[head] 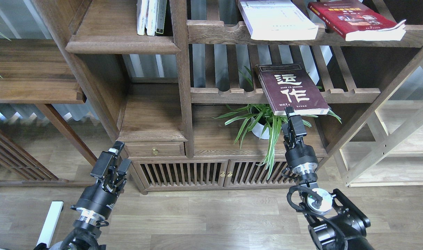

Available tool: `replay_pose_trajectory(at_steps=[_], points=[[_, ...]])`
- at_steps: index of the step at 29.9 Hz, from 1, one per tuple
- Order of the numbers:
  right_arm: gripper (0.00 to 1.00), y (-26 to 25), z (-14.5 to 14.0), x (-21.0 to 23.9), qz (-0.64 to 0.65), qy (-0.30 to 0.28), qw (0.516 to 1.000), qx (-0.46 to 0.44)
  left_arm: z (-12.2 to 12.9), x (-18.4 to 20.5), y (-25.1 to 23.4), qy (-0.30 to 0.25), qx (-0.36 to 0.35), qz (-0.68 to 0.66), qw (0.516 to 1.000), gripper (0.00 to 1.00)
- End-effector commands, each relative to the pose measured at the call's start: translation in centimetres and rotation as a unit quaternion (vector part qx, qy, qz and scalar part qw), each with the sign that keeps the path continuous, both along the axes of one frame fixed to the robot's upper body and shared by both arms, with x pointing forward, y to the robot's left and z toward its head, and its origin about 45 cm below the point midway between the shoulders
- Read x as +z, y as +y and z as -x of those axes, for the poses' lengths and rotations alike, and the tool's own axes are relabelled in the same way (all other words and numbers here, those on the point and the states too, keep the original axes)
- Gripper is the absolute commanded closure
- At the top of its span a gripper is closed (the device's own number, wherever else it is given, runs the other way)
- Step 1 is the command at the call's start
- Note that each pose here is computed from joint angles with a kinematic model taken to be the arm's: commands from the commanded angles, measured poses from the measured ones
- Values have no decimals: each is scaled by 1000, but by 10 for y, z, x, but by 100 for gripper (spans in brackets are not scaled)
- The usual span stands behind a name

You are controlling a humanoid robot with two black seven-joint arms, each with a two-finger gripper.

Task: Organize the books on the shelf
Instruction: 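Reach the right gripper up to the maroon book's lower edge and grasp it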

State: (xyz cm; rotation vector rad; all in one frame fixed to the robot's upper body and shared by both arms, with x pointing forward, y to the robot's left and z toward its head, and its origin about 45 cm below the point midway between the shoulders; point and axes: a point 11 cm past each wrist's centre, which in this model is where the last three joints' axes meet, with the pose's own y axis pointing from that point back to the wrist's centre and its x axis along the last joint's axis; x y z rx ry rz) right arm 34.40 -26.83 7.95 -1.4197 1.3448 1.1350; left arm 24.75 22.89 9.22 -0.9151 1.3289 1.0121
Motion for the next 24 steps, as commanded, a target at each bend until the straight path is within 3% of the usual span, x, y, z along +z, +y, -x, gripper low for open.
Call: replay_pose_trajectory(at_steps=[1,7,24], points=[[0,-7,-8,-1,4,6,1000,-10,-4,7,8,-11,10,-1,1000,1],[0,-12,-24,6,8,2,1000,-20,0,4,31,-5,13,-32,999,1],[0,-21,-41,8,11,27,998,-49,6,1,37,3,15,-38,999,1]])
